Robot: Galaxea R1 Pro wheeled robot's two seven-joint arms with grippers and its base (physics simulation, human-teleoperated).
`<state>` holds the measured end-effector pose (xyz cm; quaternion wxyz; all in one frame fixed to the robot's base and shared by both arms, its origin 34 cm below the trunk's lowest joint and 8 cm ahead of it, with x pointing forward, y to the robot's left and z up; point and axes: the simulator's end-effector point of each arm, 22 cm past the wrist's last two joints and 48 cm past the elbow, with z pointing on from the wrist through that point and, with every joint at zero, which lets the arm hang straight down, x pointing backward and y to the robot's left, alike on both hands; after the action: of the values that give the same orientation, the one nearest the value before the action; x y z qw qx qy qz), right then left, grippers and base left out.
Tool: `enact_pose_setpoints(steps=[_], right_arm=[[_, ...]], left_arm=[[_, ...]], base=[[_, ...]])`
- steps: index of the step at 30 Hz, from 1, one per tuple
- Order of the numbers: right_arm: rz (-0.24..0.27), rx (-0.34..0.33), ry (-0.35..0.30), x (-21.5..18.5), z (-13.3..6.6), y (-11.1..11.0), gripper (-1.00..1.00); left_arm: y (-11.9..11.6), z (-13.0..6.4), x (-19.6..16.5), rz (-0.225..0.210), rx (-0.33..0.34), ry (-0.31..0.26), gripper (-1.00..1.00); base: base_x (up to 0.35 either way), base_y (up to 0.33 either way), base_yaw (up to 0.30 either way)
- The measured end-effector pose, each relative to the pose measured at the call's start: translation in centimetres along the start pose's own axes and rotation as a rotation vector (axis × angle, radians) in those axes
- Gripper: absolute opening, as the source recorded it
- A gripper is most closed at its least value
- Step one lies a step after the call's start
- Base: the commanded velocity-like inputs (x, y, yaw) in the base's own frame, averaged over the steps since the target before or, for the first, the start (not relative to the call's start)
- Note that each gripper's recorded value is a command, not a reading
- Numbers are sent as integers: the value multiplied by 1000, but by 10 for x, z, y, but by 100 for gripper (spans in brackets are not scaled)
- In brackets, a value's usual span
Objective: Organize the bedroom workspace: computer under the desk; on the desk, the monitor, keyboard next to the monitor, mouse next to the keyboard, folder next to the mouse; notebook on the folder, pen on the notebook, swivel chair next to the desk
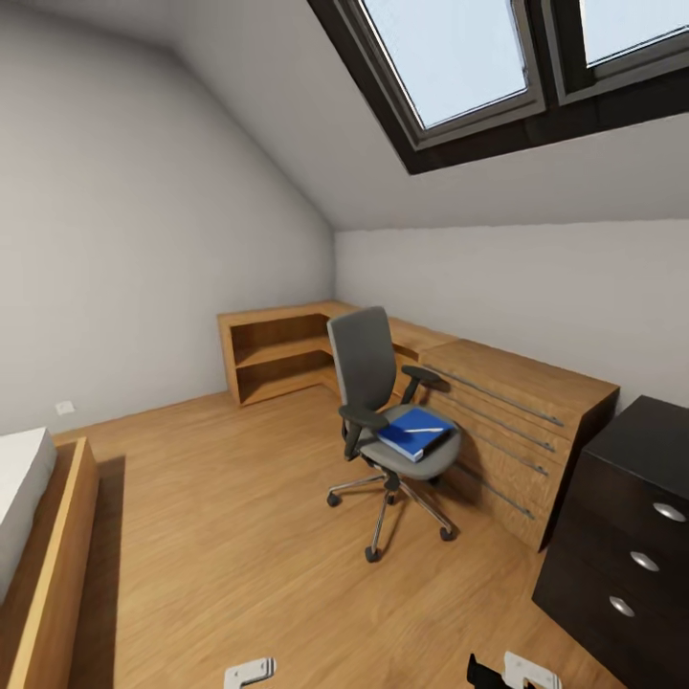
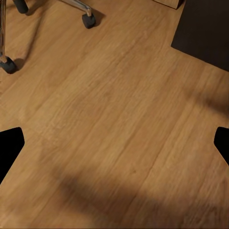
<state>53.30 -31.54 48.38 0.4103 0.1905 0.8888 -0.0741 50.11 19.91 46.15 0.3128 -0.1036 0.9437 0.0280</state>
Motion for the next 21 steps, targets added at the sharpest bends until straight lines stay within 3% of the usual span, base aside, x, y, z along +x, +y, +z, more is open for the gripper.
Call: enact_pose_setpoints(steps=[12,13,21], right_arm=[[3,-12,6,-15,-15,10,100],[-52,-39,2,-16,-18,18,100],[-67,-46,-7,-31,-27,20,100]], left_arm=[[-1,-17,-15,0,0,1,100],[-1,-18,-17,0,1,-1,100],[-2,-31,-27,1,2,-3,100]], base=[[0,0,-6],[0,0,-119],[0,0,-204]])
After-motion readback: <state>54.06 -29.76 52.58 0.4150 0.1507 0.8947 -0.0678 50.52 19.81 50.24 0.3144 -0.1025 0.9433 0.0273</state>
